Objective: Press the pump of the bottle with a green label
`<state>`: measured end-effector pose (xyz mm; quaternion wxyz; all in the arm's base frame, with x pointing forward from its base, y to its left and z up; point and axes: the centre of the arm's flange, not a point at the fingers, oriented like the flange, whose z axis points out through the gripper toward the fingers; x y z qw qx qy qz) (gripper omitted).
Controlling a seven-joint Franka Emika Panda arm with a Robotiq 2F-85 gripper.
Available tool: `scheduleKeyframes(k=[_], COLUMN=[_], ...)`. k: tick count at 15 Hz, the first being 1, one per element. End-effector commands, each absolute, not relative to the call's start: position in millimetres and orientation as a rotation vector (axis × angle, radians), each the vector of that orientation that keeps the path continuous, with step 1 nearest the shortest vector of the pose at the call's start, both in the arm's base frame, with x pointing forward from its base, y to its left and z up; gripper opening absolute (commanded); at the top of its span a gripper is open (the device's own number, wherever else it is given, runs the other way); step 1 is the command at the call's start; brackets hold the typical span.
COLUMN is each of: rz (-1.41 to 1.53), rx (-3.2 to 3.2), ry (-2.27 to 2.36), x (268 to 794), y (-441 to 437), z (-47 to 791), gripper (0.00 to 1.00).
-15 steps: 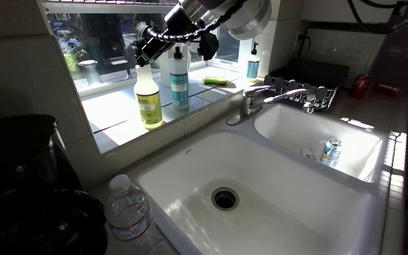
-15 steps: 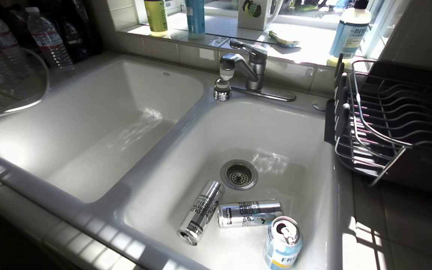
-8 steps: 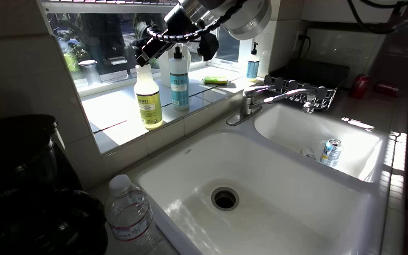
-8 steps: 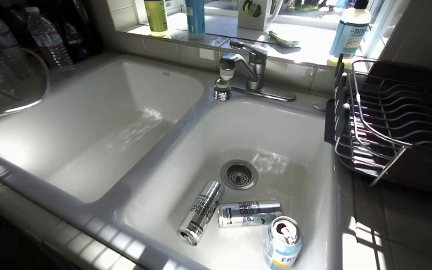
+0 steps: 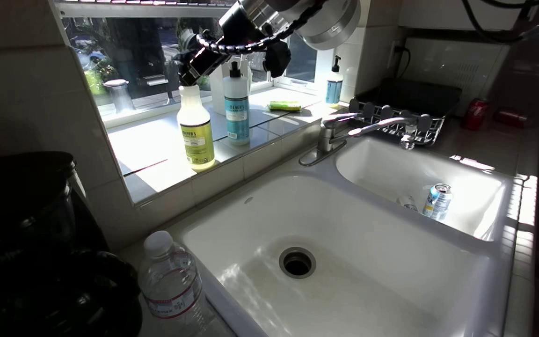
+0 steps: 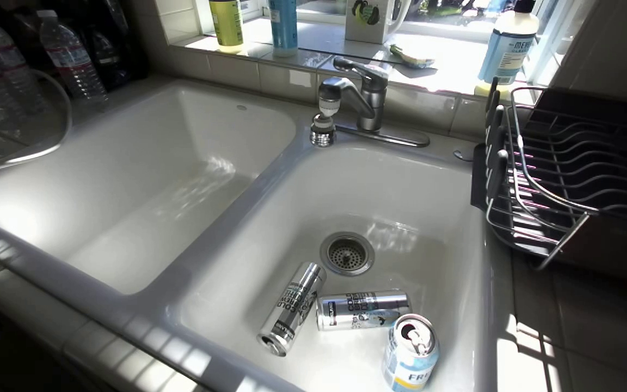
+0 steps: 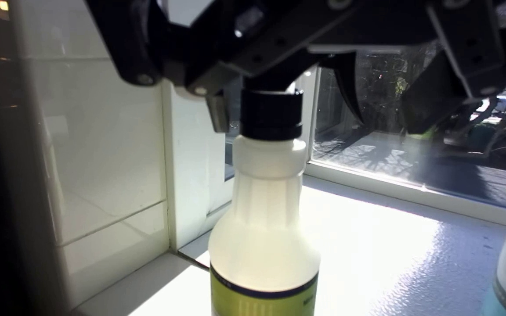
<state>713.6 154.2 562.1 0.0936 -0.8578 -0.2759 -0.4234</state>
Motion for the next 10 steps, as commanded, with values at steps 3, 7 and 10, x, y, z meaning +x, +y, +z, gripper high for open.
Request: scheduleKeyframes(k=[3,7,10], rz=[-1.229,-1.223,-1.19], rx=[-2.583,-2.604,-2.635], ry=[-0.844,-0.857,-0.89], x=[699.3,693.8,686.8], y=[145.8,139.9,136.8], z=[575.2,583.7,590.2], gripper=[1.0,1.0,1.0])
